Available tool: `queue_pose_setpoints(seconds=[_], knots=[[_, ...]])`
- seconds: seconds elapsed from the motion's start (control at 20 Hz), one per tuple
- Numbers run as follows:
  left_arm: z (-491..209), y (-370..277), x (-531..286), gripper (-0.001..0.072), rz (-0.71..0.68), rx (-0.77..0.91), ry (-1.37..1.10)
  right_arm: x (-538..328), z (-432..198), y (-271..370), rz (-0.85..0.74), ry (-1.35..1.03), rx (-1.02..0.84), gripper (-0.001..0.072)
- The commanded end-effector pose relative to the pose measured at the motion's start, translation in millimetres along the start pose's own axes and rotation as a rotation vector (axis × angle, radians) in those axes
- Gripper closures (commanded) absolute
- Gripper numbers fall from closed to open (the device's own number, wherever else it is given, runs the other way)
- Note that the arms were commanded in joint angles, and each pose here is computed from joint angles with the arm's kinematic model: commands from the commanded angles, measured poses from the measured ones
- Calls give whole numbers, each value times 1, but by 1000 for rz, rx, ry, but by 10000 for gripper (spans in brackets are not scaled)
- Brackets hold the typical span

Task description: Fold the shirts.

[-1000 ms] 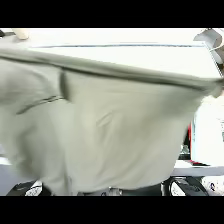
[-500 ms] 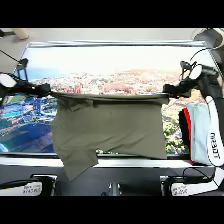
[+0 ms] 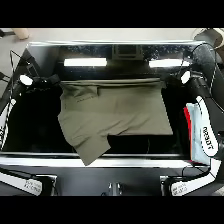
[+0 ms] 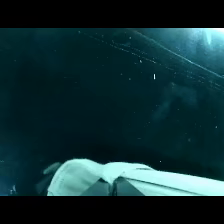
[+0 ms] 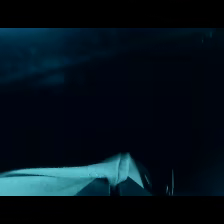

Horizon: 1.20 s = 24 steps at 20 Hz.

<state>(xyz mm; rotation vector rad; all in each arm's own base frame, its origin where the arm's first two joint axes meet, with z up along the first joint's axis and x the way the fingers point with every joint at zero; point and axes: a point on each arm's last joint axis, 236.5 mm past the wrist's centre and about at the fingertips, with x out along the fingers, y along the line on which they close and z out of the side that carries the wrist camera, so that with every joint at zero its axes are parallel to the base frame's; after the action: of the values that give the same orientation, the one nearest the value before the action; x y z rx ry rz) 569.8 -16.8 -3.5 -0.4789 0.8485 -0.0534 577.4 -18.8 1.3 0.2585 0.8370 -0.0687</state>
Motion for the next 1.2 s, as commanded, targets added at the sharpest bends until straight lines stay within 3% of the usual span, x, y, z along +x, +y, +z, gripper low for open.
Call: queue_pose_setpoints(seconds=[0.0, 0.15, 0.25, 0.45, 0.6, 1.15], knots=[[-20, -10, -5, 683, -35, 19, 94, 1, -32, -3, -14, 132, 1, 690], [-57, -11, -39, 684, -5, 128, 282, -11, -53, -14, -56, 233, -54, 691], [-101, -10, -50, 683, -9, 117, 458, -5, -55, -15, -56, 234, -81, 691], [-153, -10, -40, 684, 5, 81, 565, 8, -35, -14, -50, 135, -82, 691], [-186, -9, -38, 683, 17, 64, 639, 15, -65, -21, -64, 247, -86, 691], [-193, 4, -55, 683, 41, -29, 711, 0, -123, -40, -125, 504, -120, 692]])
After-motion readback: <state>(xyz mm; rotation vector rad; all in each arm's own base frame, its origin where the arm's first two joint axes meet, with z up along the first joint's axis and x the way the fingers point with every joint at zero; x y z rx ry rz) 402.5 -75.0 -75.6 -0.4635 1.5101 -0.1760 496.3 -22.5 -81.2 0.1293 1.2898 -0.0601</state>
